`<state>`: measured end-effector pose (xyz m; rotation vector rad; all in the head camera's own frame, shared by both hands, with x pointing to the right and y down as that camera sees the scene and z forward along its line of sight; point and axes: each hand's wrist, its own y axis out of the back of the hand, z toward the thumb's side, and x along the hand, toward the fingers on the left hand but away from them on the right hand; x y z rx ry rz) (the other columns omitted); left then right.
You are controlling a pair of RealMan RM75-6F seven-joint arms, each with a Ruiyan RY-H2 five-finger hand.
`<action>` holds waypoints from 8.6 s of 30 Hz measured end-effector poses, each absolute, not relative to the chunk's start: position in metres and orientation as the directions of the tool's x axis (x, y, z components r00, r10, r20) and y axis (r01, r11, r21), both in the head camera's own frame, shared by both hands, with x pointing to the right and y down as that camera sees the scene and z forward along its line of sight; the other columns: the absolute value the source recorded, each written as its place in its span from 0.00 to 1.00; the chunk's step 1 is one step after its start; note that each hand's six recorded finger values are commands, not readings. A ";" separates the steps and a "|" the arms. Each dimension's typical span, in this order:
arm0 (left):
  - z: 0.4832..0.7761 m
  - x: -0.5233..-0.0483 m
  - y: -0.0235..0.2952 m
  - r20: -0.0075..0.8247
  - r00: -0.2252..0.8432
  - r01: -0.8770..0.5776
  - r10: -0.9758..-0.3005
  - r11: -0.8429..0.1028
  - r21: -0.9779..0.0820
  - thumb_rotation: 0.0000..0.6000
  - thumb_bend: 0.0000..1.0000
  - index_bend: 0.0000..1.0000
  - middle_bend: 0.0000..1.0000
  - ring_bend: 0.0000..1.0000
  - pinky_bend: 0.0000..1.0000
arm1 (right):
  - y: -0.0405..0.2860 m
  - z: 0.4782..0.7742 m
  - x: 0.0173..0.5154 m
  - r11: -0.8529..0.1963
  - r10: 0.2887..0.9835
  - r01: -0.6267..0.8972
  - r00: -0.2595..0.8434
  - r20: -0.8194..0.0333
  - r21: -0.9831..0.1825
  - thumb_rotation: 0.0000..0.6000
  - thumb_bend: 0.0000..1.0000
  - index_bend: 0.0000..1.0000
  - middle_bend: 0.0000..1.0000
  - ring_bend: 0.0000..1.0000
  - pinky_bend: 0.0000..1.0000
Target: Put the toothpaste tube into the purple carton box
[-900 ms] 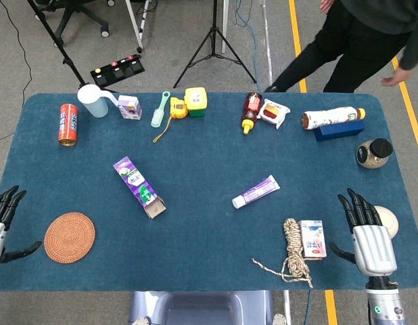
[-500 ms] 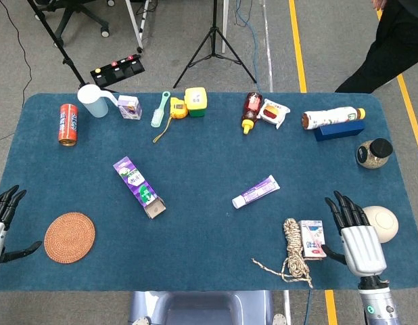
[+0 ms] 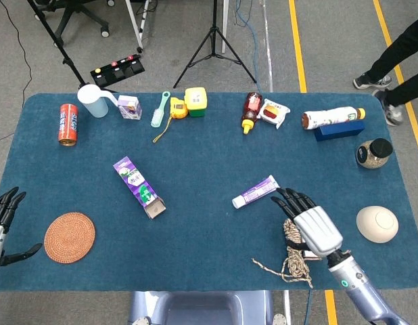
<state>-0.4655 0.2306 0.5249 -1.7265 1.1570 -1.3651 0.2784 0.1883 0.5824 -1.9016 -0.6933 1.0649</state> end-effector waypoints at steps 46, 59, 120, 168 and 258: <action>0.543 -0.461 0.230 0.448 0.050 -0.207 -0.892 -0.448 -0.870 1.00 0.11 0.00 0.00 0.00 0.22 | 0.096 0.713 0.204 -0.440 0.682 -0.335 0.480 -0.552 -0.833 1.00 0.10 0.24 0.23 0.22 0.34; 0.548 -0.460 0.229 0.457 0.038 -0.194 -0.888 -0.456 -0.869 1.00 0.11 0.00 0.00 0.00 0.22 | 0.094 0.736 0.207 -0.442 0.671 -0.369 0.469 -0.574 -0.818 1.00 0.20 0.31 0.28 0.26 0.39; 0.558 -0.418 0.186 0.487 0.271 -0.038 -0.830 -0.515 -0.856 1.00 0.11 0.00 0.00 0.00 0.22 | 0.117 0.646 0.259 -0.562 0.820 -0.037 0.105 -0.562 -0.827 1.00 0.71 0.69 0.84 0.87 0.86; 0.683 -0.295 0.073 0.476 0.786 0.422 -0.394 -0.220 -0.879 1.00 0.07 0.00 0.00 0.00 0.27 | 0.089 0.647 0.313 -0.551 0.829 -0.069 -0.159 -0.536 -0.832 1.00 0.71 0.70 0.85 0.88 0.87; 0.616 -0.144 0.051 0.612 0.488 0.383 -0.622 -0.478 -0.791 1.00 0.32 0.58 0.37 0.33 0.56 | 0.101 0.598 0.247 -0.463 0.884 -0.158 -0.005 -0.468 -0.872 1.00 0.73 0.70 0.85 0.88 0.87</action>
